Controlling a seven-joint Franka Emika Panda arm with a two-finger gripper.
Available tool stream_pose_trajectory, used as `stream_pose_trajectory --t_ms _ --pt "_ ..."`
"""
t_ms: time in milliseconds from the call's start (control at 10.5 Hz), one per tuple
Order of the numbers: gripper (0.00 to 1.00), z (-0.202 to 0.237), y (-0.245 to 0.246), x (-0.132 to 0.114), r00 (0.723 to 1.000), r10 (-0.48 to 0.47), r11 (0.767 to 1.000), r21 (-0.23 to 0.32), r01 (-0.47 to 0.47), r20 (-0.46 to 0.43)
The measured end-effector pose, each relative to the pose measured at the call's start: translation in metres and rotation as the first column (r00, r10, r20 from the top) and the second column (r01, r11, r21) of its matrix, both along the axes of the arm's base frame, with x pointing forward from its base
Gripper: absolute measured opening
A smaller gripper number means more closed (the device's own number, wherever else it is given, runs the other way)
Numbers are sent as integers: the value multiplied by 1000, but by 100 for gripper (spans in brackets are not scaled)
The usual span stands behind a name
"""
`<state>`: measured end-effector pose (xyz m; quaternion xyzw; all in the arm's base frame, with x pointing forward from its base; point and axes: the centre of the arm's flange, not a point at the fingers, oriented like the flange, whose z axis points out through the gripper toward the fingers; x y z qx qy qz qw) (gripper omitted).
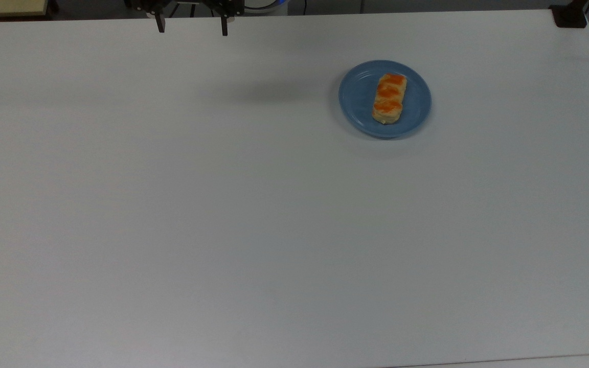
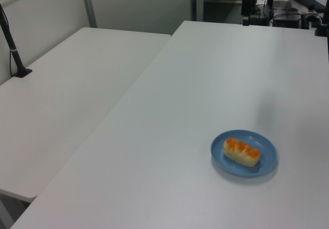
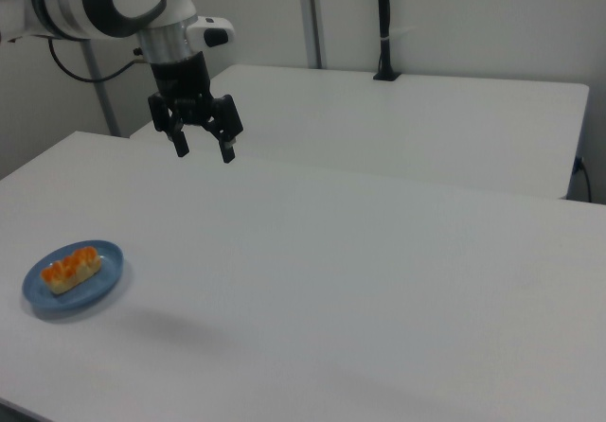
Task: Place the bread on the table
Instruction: 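Move the open gripper toward the blue plate with the bread roll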
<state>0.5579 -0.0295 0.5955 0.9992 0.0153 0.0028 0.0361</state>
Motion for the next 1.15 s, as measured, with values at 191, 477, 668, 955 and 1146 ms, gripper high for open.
stream_pose_trajectory --t_ms 191,477,668,955,1146 --pt "100 0 -2 0 1000 -5 1000 4 5 0" --pt "100 0 -5 0 1000 -15 1000 23 15 1" --pt "100 0 -5 0 1000 -15 1000 24 15 0" --pt "100 -2 -4 0 1000 -14 1000 24 14 -2" --pt "100 -5 7 3 1000 5 1000 28 -5 -8"
